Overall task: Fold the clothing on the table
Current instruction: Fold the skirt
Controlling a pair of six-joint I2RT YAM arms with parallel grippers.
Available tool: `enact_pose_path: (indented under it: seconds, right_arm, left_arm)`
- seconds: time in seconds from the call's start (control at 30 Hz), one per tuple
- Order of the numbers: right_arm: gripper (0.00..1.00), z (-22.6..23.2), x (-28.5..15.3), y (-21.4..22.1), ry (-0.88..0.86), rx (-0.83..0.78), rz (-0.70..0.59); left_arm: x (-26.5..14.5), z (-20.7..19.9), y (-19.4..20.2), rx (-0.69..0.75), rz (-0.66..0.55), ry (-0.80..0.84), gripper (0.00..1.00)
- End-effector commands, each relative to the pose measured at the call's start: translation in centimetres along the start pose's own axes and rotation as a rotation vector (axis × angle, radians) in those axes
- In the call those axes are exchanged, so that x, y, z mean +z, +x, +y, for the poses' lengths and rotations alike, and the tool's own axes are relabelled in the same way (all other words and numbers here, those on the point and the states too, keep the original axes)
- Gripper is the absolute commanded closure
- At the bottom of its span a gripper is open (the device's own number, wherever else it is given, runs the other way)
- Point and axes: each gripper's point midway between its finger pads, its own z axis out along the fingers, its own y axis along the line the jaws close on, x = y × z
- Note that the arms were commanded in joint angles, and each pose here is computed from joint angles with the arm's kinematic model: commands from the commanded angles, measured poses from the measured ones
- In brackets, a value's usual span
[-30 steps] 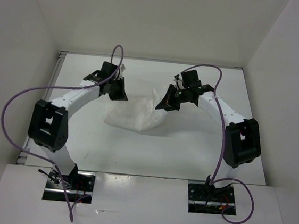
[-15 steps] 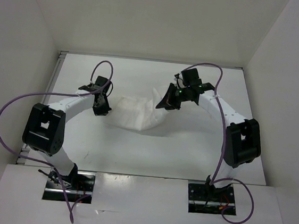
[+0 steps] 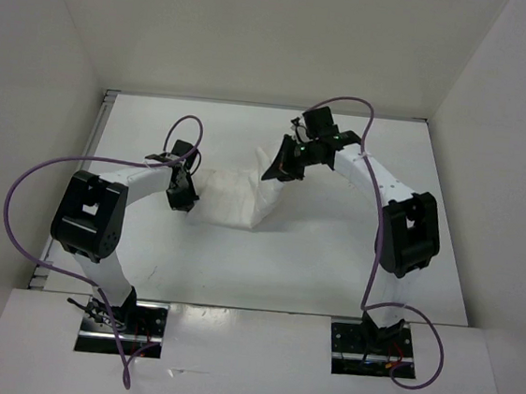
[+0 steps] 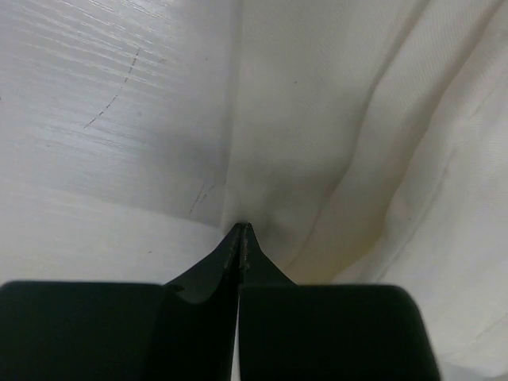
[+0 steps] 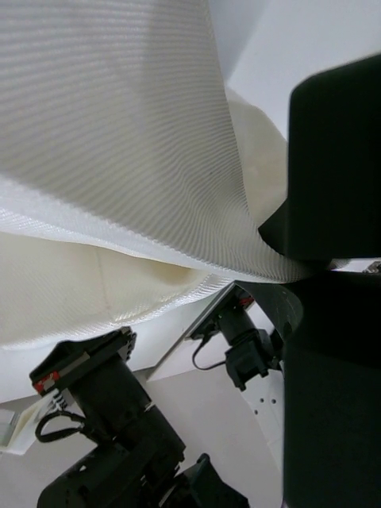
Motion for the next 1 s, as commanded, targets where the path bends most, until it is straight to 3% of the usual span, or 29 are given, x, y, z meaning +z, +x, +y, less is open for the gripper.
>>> enact_pose_path:
  seconds: [0.0, 0.33, 0.97]
  right_arm:
    - [1.00, 3.7, 1.4, 0.0, -0.057, -0.083, 0.025]
    - [0.99, 5.6, 8.9, 3.5, -0.086, -0.131, 0.200]
    - [0.98, 6.5, 15.2, 2.0, -0.069, -0.128, 0.212]
  left_arm:
    - [0.2, -0.9, 0.4, -0.012, 0.017, 0.041, 1.00]
    - [0.0, -1.1, 0.3, -0.004, 0.015, 0.054, 1.00]
    - [-1.8, -2.0, -0.5, 0.011, -0.007, 0.106, 1.00]
